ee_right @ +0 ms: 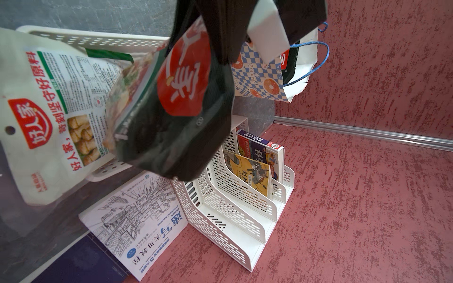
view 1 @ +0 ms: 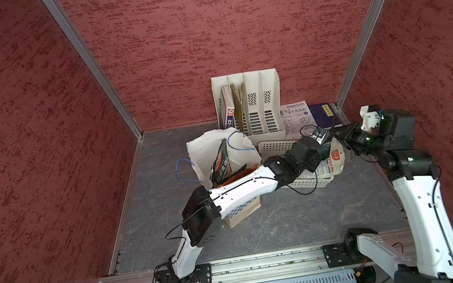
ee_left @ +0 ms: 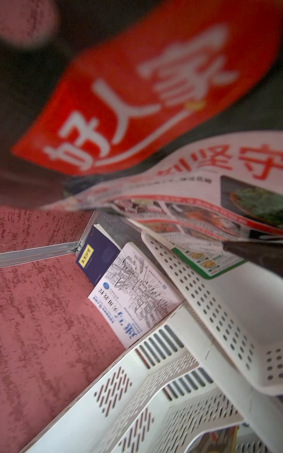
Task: Place the condiment packets inside the bag
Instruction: Pick up the condiment packet from the storage box.
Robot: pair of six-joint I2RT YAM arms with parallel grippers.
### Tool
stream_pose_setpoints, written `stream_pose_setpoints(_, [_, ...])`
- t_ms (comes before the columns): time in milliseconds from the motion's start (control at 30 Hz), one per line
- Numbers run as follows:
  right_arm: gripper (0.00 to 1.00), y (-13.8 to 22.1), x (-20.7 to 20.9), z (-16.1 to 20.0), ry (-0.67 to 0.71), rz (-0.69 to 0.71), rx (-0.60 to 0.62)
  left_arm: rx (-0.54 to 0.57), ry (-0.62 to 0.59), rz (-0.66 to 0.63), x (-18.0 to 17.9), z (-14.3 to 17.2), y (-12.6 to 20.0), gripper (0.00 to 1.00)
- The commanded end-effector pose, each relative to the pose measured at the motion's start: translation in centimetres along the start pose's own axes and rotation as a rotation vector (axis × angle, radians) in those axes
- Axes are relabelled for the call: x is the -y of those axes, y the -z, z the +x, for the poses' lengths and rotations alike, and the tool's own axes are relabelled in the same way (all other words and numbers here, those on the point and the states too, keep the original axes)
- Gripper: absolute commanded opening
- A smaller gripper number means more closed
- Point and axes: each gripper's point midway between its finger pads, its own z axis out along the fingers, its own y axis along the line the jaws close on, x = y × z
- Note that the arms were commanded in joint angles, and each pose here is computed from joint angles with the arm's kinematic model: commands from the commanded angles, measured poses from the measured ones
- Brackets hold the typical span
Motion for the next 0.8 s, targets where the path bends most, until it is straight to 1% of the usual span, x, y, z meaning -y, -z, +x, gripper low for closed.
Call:
stream_pose_setpoints(0, [0.0, 2.7, -2.7, -0.5, 0.057, -0.074, 0.07, 0.135, 0.009, 0.035, -0.5, -4.9, 3.3, 0.0])
stream_pose_setpoints(33, [0.0, 3.5, -3.3, -0.6, 0.079, -0.088, 0.088, 0.153, 0.002, 0.044, -0.6, -5.6, 4.0, 0.0])
stream_pose_setpoints(67, [0.04, 4.2, -3.9, -0.7, 0.104, -0.098, 0.108, 0.176, -0.005, 0.054, -0.6, -6.5, 5.0, 0.0])
stream_pose_setpoints(100, [0.21, 5.1, -4.5, -0.8, 0.136, -0.11, 0.131, 0.206, -0.003, 0.068, -0.9, -7.6, 6.4, 0.0])
stream_pose_setpoints(133, [0.34, 5.9, -5.2, -0.8, 0.175, -0.122, 0.155, 0.238, 0.001, 0.086, -1.2, -8.8, 7.9, 0.0])
stream_pose_setpoints(200, [0.53, 8.0, -6.4, -1.0, 0.27, -0.147, 0.229, 0.315, 0.011, 0.155, -1.6, -11.1, 11.2, 0.0])
stream_pose_setpoints(300, [0.74, 11.2, -7.5, -0.9, 0.404, -0.166, 0.36, 0.437, 0.02, 0.239, -3.5, -14.0, 16.7, 0.0])
stream_pose_setpoints(333, [0.77, 12.1, -7.7, -0.7, 0.434, -0.175, 0.395, 0.466, 0.021, 0.248, -4.5, -14.6, 18.4, 0.0])
stream_pose_setpoints(400, [0.81, 13.0, -7.8, -0.3, 0.473, -0.188, 0.433, 0.503, 0.006, 0.265, -6.8, -15.7, 22.3, 0.0])
stream_pose_setpoints(467, [0.82, 12.8, -7.6, 0.2, 0.482, -0.207, 0.426, 0.525, -0.038, 0.22, -9.2, -15.9, 25.5, 0.0])
stream_pose_setpoints(567, [0.82, 11.4, -7.0, 0.7, 0.464, -0.222, 0.379, 0.568, -0.102, 0.038, -13.6, -15.4, 29.9, 0.0])
stream_pose_setpoints(667, [0.82, 10.2, -6.5, 0.8, 0.439, -0.234, 0.345, 0.548, -0.063, -0.158, -20.1, -13.2, 32.7, 0.0])
stream_pose_setpoints(733, [0.81, 9.7, -6.3, 0.8, 0.428, -0.237, 0.334, 0.52, -0.027, -0.248, -23.8, -11.3, 33.6, 0.0])
stream_pose_setpoints(767, [0.81, 9.4, -6.2, 0.8, 0.423, -0.238, 0.33, 0.508, -0.014, -0.271, -25.1, -10.3, 33.5, 0.0])
